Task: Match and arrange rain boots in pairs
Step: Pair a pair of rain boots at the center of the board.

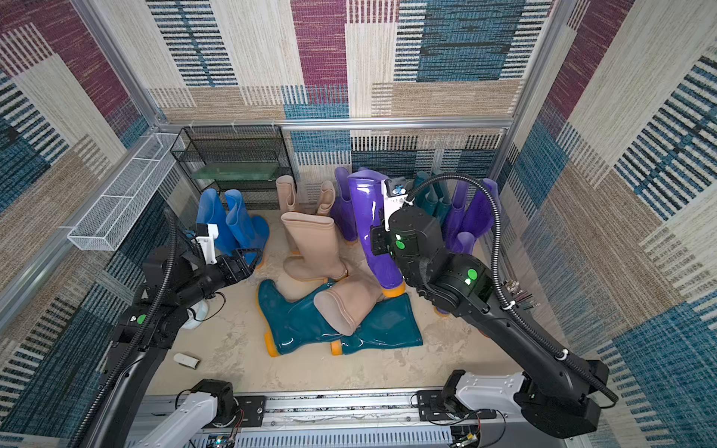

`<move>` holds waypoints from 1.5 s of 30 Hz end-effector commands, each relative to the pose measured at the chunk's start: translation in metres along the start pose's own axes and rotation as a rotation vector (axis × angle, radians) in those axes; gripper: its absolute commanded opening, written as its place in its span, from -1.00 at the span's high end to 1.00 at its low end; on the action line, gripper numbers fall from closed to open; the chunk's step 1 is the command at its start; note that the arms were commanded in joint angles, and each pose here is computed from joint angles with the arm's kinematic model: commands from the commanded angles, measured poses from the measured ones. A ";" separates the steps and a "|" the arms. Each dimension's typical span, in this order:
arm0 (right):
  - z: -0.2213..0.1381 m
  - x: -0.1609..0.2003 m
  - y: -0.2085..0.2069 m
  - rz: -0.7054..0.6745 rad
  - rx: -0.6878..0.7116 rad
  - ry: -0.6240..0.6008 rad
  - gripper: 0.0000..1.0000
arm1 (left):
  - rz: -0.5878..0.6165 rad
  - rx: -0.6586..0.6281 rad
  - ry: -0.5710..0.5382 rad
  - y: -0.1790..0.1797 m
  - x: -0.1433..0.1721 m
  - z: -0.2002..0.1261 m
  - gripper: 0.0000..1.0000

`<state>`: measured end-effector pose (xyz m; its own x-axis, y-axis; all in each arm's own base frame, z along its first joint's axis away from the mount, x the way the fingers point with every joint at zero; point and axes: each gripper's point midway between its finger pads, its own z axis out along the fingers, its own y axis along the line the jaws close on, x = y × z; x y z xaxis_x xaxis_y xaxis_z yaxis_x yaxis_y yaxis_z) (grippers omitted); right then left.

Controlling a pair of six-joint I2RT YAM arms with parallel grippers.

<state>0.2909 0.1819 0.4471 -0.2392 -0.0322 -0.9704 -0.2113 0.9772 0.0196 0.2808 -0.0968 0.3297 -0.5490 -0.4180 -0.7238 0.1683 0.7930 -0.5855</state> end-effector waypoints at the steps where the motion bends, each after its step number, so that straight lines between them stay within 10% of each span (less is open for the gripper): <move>1: 0.010 0.002 -0.019 0.085 0.043 -0.021 1.00 | 0.013 0.045 -0.023 -0.008 -0.007 0.004 -0.57; 29: 0.129 0.118 -0.160 0.168 0.280 0.216 1.00 | -0.014 0.103 0.014 -0.001 -0.006 0.045 -0.55; 45: 0.089 0.205 -0.179 0.286 0.455 0.304 0.88 | -0.054 0.180 0.029 -0.004 -0.005 0.051 -0.50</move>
<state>0.3748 0.0300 0.2358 -0.4979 0.1816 -0.8480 0.2341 0.9697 0.0702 0.3234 -0.1161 0.3047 -0.6043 -0.4370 -0.6662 0.2343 0.7018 -0.6728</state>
